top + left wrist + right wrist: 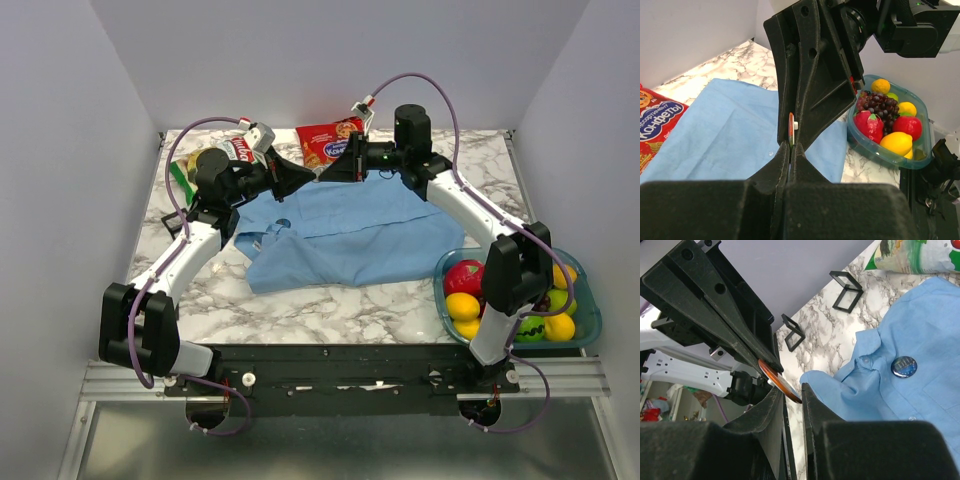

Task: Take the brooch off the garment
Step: Close the brooch, then place the brooch in the brooch box.

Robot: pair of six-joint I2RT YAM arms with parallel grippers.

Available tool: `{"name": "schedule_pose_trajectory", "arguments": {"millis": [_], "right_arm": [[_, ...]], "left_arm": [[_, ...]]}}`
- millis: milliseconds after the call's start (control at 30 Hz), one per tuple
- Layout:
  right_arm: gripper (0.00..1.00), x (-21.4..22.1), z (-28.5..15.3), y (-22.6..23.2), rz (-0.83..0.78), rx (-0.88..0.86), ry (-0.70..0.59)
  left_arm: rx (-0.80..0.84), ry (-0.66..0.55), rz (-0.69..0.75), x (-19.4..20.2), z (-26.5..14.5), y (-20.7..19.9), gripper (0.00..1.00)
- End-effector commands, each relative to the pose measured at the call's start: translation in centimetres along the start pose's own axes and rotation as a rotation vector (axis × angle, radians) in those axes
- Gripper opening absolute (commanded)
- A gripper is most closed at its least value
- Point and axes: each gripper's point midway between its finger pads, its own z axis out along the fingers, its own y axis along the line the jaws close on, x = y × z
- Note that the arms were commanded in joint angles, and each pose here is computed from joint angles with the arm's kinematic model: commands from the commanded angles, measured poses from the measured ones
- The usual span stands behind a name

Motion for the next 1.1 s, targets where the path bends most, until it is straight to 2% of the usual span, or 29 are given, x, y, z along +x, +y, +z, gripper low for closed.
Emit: {"name": "schedule_pose_trajectory", "arguments": {"millis": [0, 333, 433, 533, 567, 633, 667, 700, 800, 833, 867, 900, 933, 967, 1033, 1067], "right_arm": [[0.27, -2.6, -2.1, -4.8, -0.007, 0.198, -0.115], [0.3, -2.6, -2.2, -4.6, -0.022, 0.191, -0.109], [0.35, -2.5, -2.2, -3.4, -0.072, 0.126, -0.094], [0.45, -2.4, -2.5, -1.1, -0.191, 0.025, -0.066], [0.52, -2.3, -2.7, -0.3, -0.223, -0.005, -0.055], [0.57, -2.1, -3.5, 2.4, -0.334, -0.095, -0.03], [0.61, -1.5, -3.8, 2.8, -0.341, -0.107, -0.012], [0.63, -1.8, -4.3, 3.9, -0.419, -0.122, -0.015], [0.66, -0.8, -5.0, 3.9, -0.422, -0.097, 0.006], [0.66, -0.8, -5.5, 4.2, -0.435, -0.082, 0.001], [0.67, -0.6, -5.7, 4.2, -0.433, -0.064, 0.003], [0.67, -0.3, -5.8, 3.4, -0.451, -0.025, 0.003], [0.68, -0.4, -6.3, 3.7, -0.464, -0.004, -0.002], [0.68, 0.0, -6.5, 3.4, -0.479, 0.016, 0.008], [0.69, 0.5, -6.8, 2.2, -0.506, 0.08, 0.017], [0.72, 0.7, -7.1, 2.0, -0.507, 0.109, 0.021]], "left_arm": [[0.113, 0.003, 0.019, -1.4, 0.0, -3.0, 0.0], [0.098, -0.001, 0.016, -1.4, -0.2, -2.7, 0.0], [0.068, -0.004, 0.012, -1.3, -0.2, -2.0, 0.0], [0.035, 0.005, 0.019, -0.9, -0.2, -1.3, 0.0], [0.014, 0.01, 0.016, -0.7, -0.3, -0.9, 0.0], [-0.013, 0.018, 0.033, -0.2, -0.6, -0.1, 0.0], [-0.031, 0.026, 0.029, 0.0, -0.7, 0.2, 0.0], [-0.044, 0.034, 0.044, 0.4, -0.9, 0.7, 0.0], [-0.059, 0.067, 0.053, 0.9, -1.6, 1.5, 0.0], [-0.055, 0.087, 0.121, 0.9, -1.9, 1.8, 0.0], [-0.083, 0.154, 0.095, 2.2, -3.1, 2.6, 0.0], [-0.083, 0.177, 0.153, 1.2, -3.7, 2.6, 0.0], [-0.079, 0.235, 0.357, 1.3, -4.5, 3.6, 0.0], [-0.094, 0.365, 0.306, 3.8, -6.8, 3.5, 0.0], [-0.127, 0.502, 0.476, 3.7, -9.6, 4.3, 0.0], [-0.079, 0.65, 0.557, 5.9, -12.2, 3.8, 0.0]]}}
